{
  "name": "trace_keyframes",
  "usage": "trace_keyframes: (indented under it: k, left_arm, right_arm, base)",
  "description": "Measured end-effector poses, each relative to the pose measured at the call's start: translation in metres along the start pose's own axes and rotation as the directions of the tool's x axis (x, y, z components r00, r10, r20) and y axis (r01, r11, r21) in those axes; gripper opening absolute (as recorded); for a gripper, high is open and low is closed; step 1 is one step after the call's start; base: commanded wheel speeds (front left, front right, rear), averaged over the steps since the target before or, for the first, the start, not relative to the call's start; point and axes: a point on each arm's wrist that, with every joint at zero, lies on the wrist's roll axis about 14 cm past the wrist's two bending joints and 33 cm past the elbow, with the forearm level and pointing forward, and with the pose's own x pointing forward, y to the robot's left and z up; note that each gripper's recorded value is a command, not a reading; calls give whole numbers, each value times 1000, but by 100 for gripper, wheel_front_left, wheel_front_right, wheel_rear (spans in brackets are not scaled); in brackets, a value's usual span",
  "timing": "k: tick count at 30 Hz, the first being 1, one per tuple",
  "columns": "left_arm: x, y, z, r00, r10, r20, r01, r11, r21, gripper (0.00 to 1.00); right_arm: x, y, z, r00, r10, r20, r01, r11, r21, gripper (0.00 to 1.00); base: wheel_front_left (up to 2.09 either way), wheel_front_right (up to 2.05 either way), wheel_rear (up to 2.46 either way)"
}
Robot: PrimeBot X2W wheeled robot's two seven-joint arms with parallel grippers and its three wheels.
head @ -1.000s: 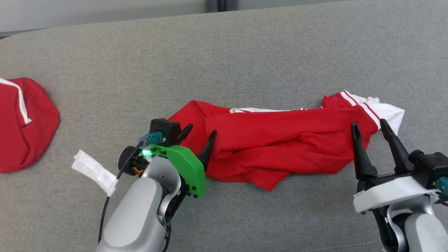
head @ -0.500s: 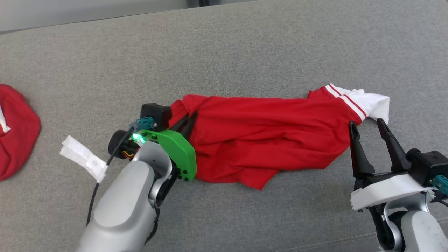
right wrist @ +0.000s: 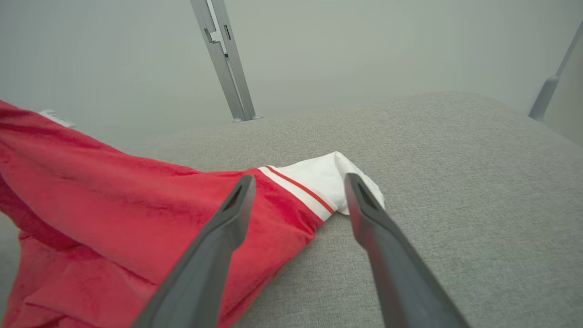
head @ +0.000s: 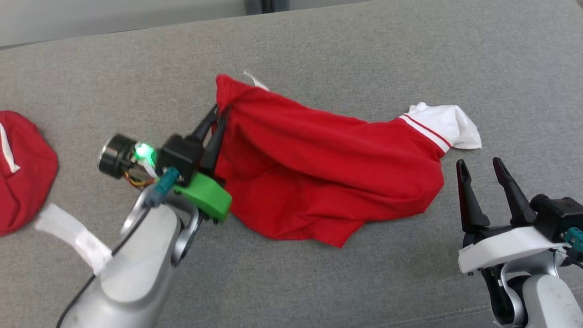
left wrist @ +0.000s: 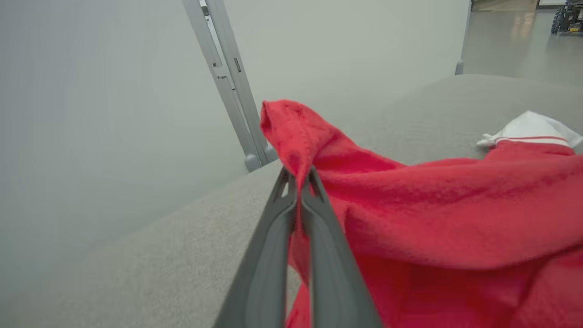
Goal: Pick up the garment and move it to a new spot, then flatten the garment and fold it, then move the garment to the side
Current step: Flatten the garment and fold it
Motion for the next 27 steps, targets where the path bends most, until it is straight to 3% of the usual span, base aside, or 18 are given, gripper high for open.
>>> trace_keyframes:
  k: [7, 16, 17, 18, 27]
  left_arm:
    - [-71, -37, -54, 989, -47, -141, 44, 999, -28, 0]
    - [-128, -36, -99, 951, 70, -302, -132, 973, -189, 0]
    - [-129, -36, -99, 950, 78, -302, -144, 969, -203, 30]
    - [-128, -34, -99, 949, 104, -298, -180, 954, -239, 100]
    - [-120, 20, -54, 919, 358, -163, -392, 872, -294, 100]
  right_arm:
    - [2, 8, -5, 1000, 20, -20, -20, 1000, 10, 100]
    - [11, 28, 0, 997, 80, -20, -80, 997, 9, 100]
    - [11, 29, 0, 996, 83, -18, -83, 996, 8, 100]
    - [11, 31, 3, 996, 89, -14, -89, 996, 6, 100]
    - [2, 25, 22, 997, 76, 34, -75, 997, -26, 100]
  base:
    - [0, 0, 0]
    - [0, 0, 0]
    - [0, 0, 0]
    - [0, 0, 0]
    - [0, 0, 0]
